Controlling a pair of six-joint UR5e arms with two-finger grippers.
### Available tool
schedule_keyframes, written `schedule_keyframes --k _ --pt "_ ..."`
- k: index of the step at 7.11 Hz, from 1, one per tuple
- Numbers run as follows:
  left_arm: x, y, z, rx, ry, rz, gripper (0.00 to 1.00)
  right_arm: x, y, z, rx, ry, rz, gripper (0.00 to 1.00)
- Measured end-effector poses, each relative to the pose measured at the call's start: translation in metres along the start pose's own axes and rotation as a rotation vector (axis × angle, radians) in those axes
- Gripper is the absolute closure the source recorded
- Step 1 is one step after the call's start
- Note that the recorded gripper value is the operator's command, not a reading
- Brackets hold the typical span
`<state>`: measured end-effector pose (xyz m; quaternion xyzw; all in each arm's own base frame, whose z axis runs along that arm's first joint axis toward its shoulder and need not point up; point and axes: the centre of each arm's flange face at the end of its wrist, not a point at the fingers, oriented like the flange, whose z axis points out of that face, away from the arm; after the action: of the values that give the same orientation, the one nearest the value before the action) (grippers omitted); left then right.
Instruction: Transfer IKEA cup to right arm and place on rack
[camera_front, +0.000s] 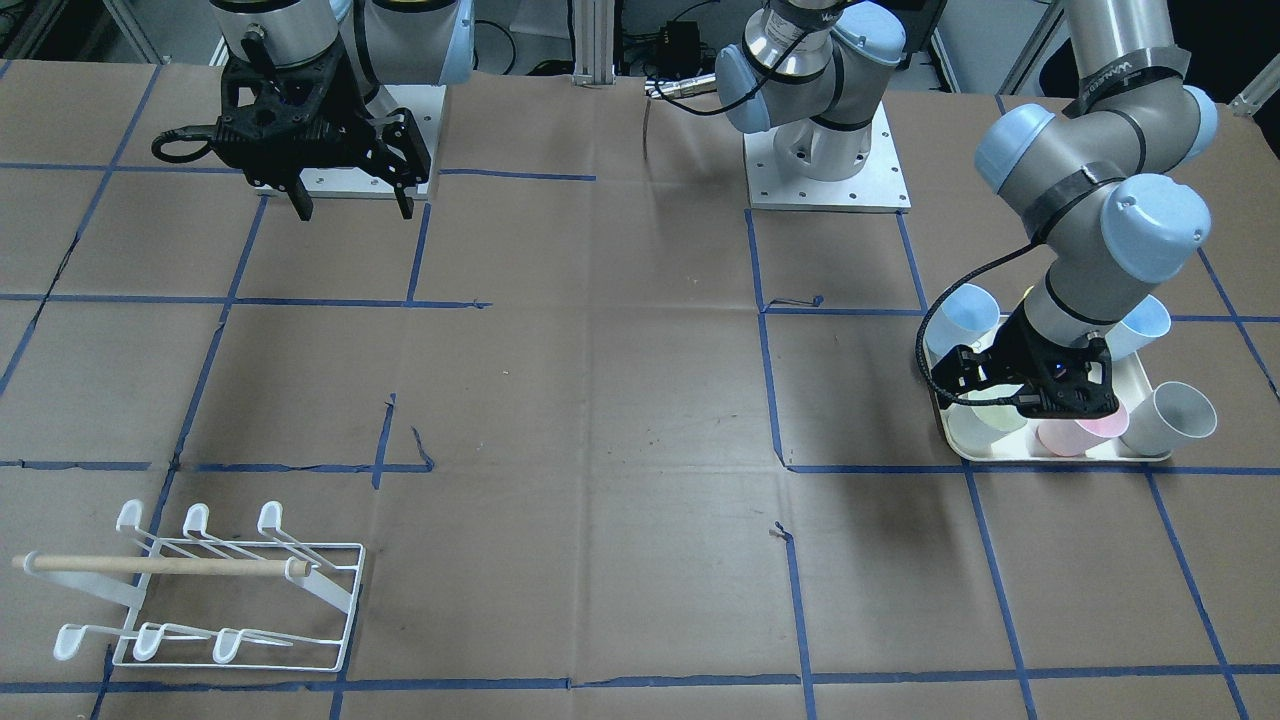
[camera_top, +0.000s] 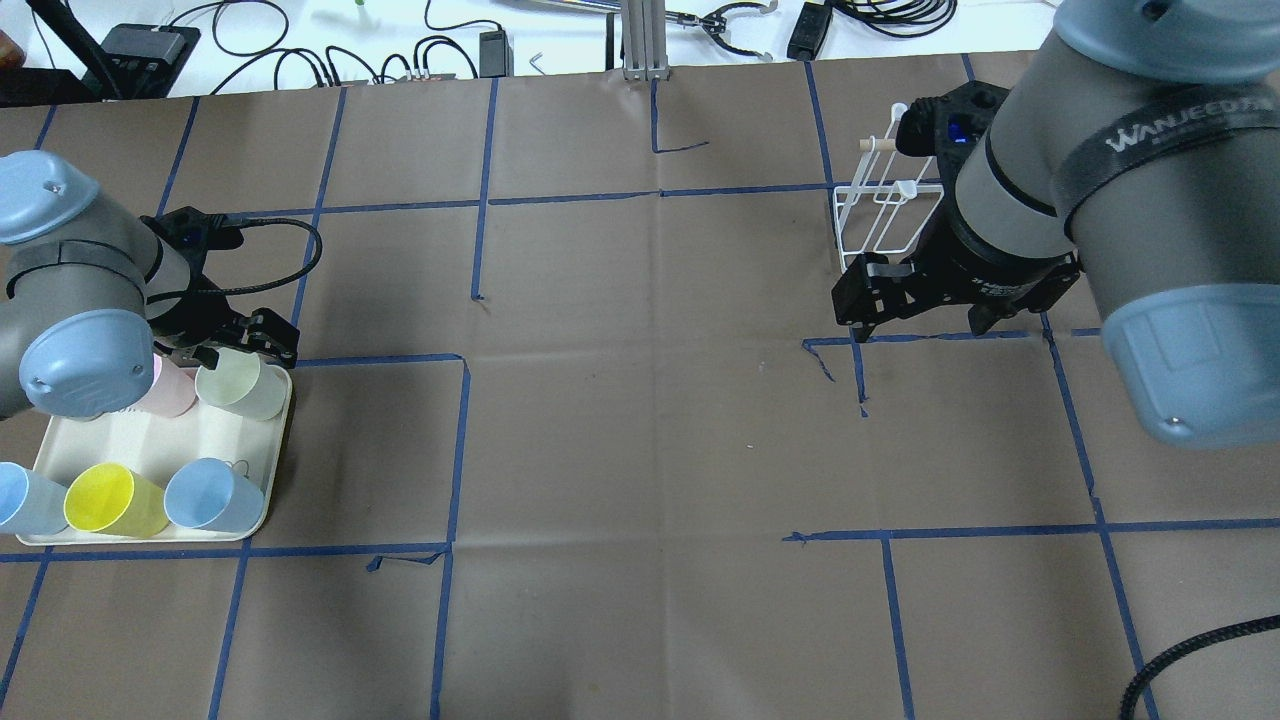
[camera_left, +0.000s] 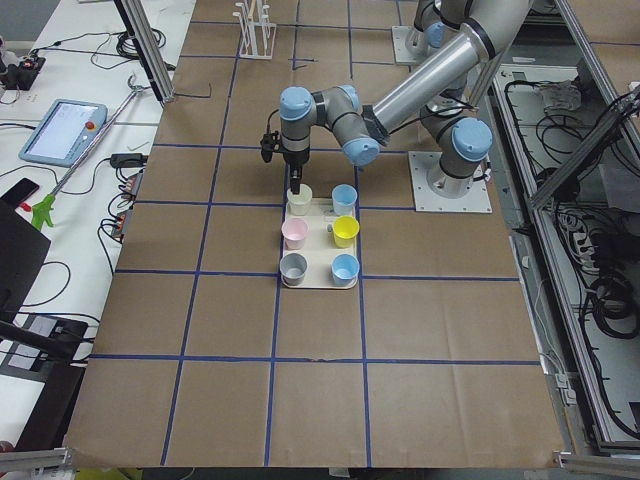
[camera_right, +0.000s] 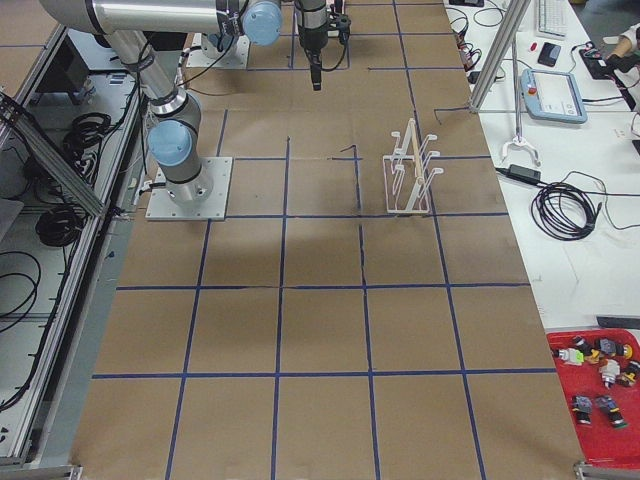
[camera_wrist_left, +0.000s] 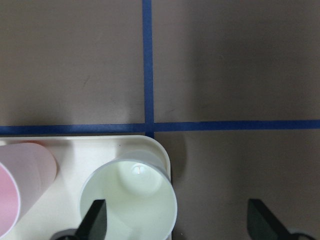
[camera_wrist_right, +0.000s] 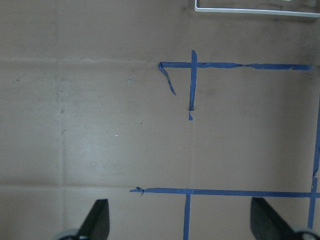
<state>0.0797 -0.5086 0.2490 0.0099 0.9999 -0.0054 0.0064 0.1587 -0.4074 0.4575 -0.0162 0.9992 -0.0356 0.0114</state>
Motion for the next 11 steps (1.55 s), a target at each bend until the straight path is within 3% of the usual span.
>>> schedule_keyframes --k 2,3,6,7,11 --pt "-0.003 -0.001 0.013 -0.024 0.008 -0.002 0.01 0.000 0.000 0.000 0.000 0.000 0.000 0.00" --pt "-0.004 -0.002 0.017 -0.032 0.011 -0.005 0.08 0.000 0.000 0.000 0.000 0.000 0.000 0.00" --pt "-0.007 -0.002 0.016 -0.027 0.008 -0.009 0.85 0.000 0.000 0.000 -0.002 0.001 0.000 0.00" --pt "-0.008 -0.002 0.016 -0.026 0.008 -0.011 1.00 0.000 0.000 0.001 -0.002 0.001 0.001 0.00" --pt "-0.029 0.000 0.002 0.001 0.007 -0.034 1.00 0.001 0.000 0.000 -0.001 0.006 0.000 0.00"
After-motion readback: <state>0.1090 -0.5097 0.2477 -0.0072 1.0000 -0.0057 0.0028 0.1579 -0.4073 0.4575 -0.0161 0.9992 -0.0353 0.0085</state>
